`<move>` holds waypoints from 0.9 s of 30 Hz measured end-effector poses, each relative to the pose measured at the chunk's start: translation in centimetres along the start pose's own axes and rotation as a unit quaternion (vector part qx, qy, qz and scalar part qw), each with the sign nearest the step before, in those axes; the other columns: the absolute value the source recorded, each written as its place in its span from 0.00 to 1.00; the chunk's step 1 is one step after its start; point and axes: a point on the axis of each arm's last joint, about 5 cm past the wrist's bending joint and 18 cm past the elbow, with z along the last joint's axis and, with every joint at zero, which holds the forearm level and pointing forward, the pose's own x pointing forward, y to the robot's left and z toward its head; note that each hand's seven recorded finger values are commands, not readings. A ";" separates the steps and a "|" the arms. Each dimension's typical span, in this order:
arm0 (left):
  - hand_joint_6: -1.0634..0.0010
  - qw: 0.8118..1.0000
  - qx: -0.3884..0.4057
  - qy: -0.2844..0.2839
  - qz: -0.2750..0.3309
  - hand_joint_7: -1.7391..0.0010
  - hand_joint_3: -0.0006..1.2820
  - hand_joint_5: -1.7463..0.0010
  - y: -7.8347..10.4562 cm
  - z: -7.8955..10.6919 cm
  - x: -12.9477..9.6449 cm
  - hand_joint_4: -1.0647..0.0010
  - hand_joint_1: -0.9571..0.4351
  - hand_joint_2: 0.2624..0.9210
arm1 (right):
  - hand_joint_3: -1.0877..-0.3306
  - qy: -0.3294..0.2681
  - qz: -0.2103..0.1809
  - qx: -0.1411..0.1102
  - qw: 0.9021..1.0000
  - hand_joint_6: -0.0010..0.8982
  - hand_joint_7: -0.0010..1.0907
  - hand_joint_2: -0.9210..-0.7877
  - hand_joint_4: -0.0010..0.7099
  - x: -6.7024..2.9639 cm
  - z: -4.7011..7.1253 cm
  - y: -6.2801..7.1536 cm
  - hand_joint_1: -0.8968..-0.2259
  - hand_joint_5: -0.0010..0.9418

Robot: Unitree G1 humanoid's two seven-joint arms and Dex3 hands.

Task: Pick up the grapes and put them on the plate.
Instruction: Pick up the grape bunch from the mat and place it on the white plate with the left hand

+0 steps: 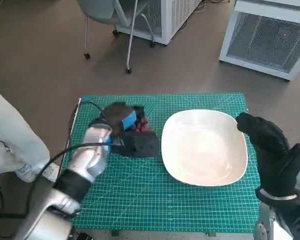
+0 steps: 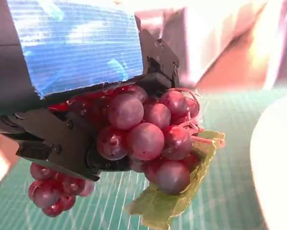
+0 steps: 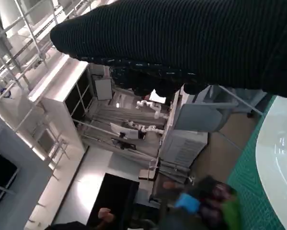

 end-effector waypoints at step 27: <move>0.36 0.993 -0.003 -0.062 0.101 0.44 0.06 0.23 3.6 1.7 -3.6 0.40 0.69 1.00 | 0.73 -0.004 0.000 0.001 1.000 0.20 0.56 0.00 0.68 0.30 -0.3 0.1 0.60 0.00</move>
